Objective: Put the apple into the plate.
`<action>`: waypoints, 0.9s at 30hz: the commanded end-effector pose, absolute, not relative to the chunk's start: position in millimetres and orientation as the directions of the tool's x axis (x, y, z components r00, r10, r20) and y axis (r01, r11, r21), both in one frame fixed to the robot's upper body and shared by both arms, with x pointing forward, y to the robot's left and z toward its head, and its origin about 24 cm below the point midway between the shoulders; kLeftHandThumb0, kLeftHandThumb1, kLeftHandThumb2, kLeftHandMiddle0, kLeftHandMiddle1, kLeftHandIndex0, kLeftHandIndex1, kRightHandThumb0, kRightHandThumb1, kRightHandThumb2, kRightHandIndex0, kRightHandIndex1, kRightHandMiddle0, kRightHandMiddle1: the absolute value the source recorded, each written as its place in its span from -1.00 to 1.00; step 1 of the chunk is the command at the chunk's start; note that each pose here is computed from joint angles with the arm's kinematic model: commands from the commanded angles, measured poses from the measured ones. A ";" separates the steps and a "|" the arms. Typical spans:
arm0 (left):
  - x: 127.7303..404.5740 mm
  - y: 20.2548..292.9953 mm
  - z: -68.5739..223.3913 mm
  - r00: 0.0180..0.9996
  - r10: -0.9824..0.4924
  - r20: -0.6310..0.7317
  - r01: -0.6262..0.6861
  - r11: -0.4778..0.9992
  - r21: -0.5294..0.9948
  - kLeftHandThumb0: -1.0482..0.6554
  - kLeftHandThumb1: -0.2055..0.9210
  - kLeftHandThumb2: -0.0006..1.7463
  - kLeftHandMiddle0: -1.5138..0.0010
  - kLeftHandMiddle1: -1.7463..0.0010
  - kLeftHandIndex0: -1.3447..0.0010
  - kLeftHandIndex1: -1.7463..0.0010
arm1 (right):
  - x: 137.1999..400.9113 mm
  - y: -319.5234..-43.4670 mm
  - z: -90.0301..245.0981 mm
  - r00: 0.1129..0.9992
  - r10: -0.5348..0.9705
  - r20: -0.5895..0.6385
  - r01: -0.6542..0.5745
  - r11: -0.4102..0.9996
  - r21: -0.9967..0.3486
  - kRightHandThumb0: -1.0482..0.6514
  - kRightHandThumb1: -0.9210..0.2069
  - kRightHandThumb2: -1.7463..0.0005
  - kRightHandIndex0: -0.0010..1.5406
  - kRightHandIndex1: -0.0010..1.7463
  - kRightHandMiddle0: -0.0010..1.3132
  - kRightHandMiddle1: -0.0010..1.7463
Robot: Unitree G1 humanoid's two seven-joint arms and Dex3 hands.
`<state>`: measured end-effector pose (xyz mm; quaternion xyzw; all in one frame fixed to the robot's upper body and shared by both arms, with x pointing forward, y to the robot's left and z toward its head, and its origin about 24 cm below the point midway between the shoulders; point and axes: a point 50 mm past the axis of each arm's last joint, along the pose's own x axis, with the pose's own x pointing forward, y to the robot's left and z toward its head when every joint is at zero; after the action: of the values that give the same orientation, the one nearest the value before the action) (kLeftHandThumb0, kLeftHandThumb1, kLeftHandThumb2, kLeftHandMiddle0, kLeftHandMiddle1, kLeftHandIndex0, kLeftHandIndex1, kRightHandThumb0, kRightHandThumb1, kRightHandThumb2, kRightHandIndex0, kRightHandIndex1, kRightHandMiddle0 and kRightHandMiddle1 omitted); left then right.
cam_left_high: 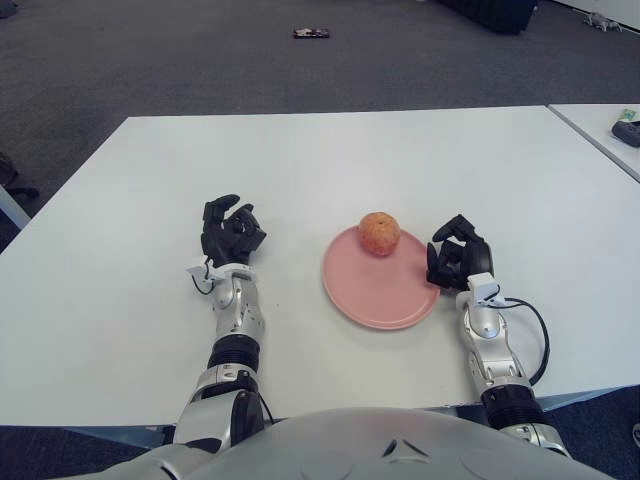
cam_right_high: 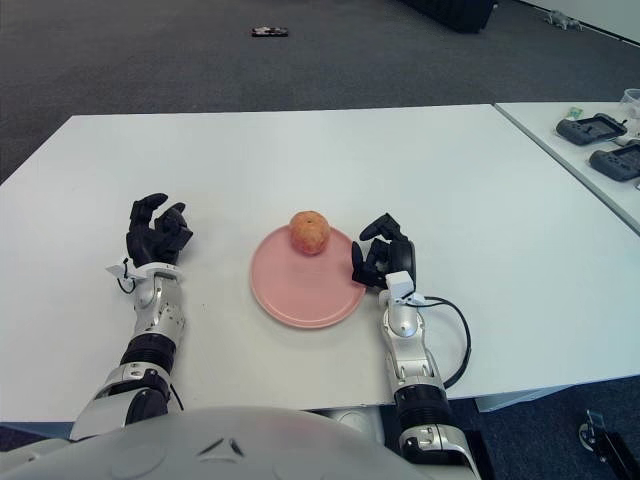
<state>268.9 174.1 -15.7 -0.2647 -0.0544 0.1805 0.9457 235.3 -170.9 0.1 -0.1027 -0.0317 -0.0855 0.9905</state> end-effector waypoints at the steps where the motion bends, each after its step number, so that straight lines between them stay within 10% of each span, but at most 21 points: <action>1: 265.7 166.5 -25.0 0.941 0.335 -0.043 -0.310 0.804 -0.507 0.22 -0.62 0.92 -0.11 -1.00 0.09 -1.00 | 232.1 -159.8 -8.4 0.993 -0.120 0.022 0.122 0.971 -0.205 -0.31 0.00 -0.46 0.44 1.00 -0.12 1.00; 27: 245.7 151.7 -58.6 0.954 0.015 -0.300 -0.132 0.918 -0.373 0.22 -0.78 1.00 -0.23 -1.00 -0.06 -0.89 | 232.2 -166.6 -9.9 0.988 -0.151 0.030 0.154 0.967 -0.204 -0.30 -0.04 -0.43 0.39 1.00 -0.15 1.00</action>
<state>264.8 152.4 -32.9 -0.2033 0.0780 0.0365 0.9753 235.0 -168.5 -1.4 -0.1057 -0.0296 -0.0803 0.9907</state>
